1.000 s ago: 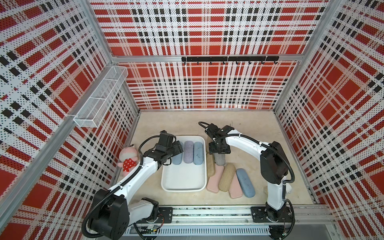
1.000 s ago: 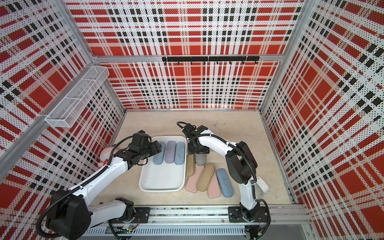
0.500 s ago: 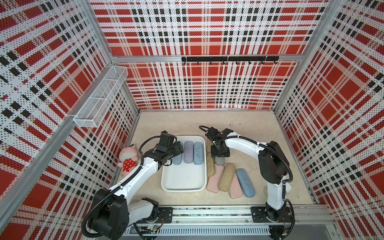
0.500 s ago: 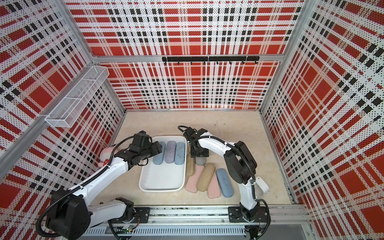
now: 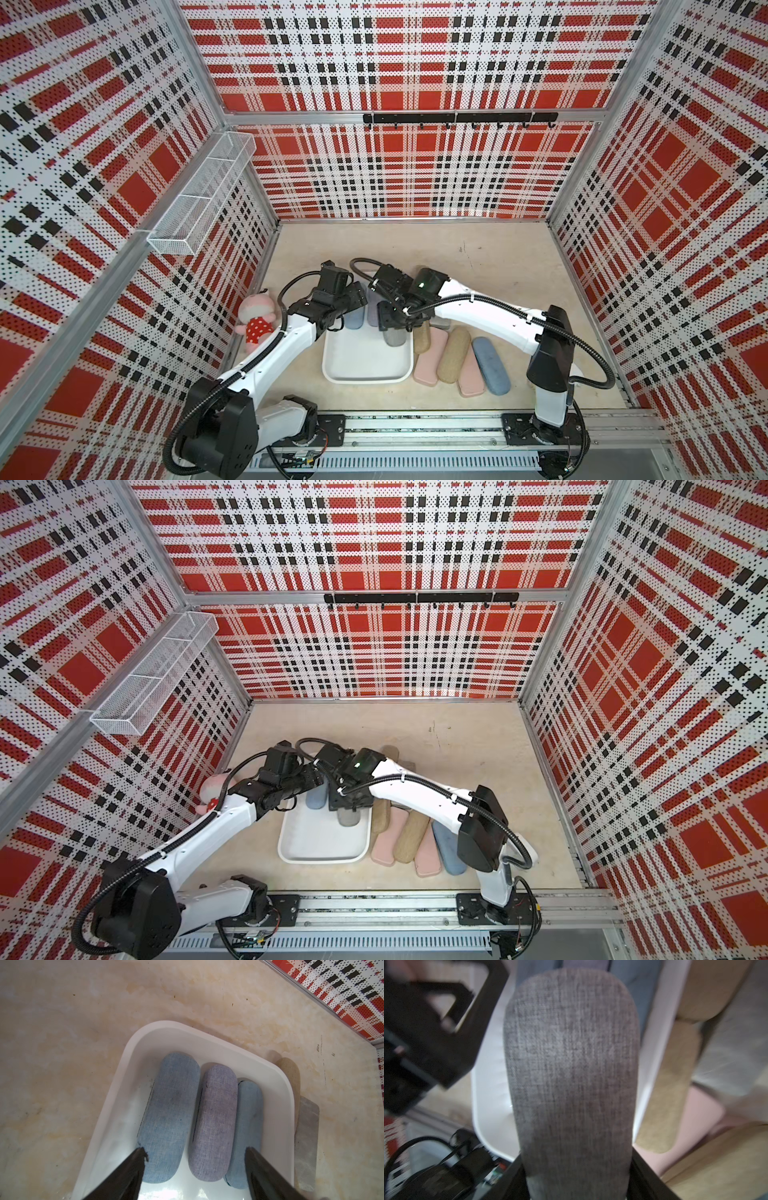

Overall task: Put the glasses cases into the storage boxes
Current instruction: Place the glasses case in the storage box, then adjust the glasses case in the storage box.

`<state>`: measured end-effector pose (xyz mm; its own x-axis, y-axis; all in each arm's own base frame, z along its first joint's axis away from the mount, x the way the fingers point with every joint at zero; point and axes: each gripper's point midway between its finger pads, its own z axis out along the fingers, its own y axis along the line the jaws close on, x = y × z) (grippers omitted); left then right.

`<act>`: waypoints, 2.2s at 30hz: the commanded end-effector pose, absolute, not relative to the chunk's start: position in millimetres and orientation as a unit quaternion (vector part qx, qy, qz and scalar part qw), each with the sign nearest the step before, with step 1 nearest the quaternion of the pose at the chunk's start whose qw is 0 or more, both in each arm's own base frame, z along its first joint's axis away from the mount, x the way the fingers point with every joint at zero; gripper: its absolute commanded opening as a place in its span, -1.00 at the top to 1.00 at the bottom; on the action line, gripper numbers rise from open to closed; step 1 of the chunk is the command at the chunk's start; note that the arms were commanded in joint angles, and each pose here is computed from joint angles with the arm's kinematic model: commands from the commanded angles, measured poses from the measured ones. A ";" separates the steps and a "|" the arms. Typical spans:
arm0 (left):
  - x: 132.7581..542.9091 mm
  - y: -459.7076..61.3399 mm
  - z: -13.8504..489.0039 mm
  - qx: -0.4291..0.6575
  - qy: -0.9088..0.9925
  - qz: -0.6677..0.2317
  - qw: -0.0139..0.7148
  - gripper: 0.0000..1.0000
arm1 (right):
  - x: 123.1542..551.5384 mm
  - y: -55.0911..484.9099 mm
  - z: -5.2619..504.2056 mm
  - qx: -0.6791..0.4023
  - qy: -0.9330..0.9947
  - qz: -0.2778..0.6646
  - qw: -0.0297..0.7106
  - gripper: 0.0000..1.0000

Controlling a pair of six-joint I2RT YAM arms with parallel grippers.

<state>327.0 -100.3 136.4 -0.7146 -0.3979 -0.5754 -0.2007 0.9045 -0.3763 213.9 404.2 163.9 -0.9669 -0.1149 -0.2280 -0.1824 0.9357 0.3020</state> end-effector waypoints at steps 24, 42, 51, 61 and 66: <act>321.7 -77.5 116.2 -0.192 0.918 -0.119 0.327 -0.57 | 193.3 409.2 67.6 0.033 0.988 0.138 -0.056 -0.22; 316.7 -75.7 105.7 -0.185 0.922 -0.112 0.321 -0.56 | 205.7 398.9 46.2 0.027 0.996 0.078 -0.034 -0.55; 316.6 -75.8 104.9 -0.183 0.923 -0.111 0.321 -0.56 | 211.8 404.7 53.3 0.006 0.998 0.066 -0.011 -0.67; 314.6 -69.2 106.8 -0.194 0.920 -0.105 0.325 -0.56 | 216.2 412.5 41.1 -0.033 0.999 0.013 0.008 -0.78; 314.9 -69.2 108.9 -0.194 0.919 -0.107 0.327 -0.56 | 209.2 407.7 33.7 -0.040 0.999 -0.013 0.004 -0.66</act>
<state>313.8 -71.7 102.8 -0.7270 -0.4224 -0.5412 -0.2885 0.9033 -0.3175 218.7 419.3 40.6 -0.9983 -0.0572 -0.0118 -0.0578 0.9966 0.0594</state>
